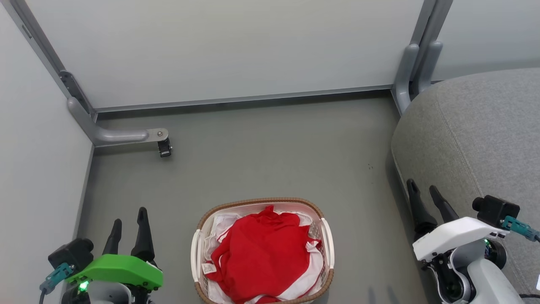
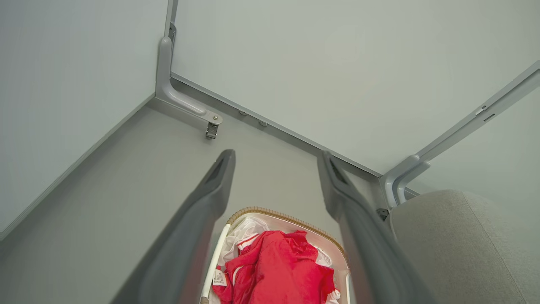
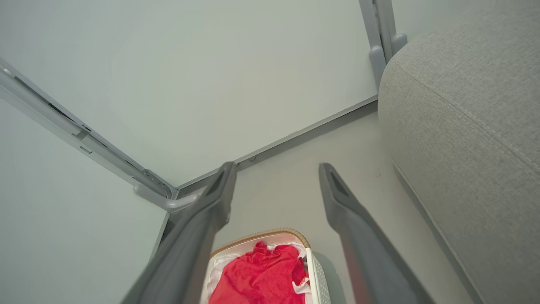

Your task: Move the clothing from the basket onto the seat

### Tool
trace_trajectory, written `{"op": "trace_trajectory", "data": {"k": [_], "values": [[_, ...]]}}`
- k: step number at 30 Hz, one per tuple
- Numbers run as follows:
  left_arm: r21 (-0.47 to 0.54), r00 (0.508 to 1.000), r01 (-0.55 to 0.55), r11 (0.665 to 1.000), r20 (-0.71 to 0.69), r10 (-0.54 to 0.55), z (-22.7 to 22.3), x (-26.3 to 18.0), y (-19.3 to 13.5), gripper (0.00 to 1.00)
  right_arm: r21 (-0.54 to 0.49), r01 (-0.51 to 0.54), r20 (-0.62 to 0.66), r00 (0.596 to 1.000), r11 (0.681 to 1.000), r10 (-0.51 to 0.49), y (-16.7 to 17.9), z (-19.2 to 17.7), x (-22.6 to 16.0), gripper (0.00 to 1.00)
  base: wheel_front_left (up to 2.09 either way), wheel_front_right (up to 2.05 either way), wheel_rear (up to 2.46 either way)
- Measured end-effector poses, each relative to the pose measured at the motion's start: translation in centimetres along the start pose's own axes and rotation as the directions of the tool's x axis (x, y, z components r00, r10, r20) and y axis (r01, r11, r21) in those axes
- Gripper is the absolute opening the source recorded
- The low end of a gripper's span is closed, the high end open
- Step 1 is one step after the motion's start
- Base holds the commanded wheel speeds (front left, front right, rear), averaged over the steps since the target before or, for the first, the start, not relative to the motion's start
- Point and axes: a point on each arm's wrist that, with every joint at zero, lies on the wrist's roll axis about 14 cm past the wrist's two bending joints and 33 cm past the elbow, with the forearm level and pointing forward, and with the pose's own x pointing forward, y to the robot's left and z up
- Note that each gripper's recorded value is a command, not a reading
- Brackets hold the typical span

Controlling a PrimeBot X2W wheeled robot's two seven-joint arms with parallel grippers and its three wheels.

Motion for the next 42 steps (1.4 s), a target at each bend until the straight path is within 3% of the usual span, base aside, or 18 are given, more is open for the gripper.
{"op": "trace_trajectory", "data": {"k": [24,42], "values": [[0.256,1.000,0.016,0.967,0.020,-0.022,0.1,0.0,-0.5,1.00,-0.280,-0.056,-0.004,0.998,0.958,0.058,1.1,-0.4,0.3,1.00,0.00,0.00,0.00],[0.366,0.999,0.022,0.930,0.014,-0.029,-0.8,-0.9,-0.3,1.00,-0.392,-0.060,-0.022,0.998,0.918,0.056,0.9,-1.6,-0.4,1.00,0.00,0.00,0.00]]}}
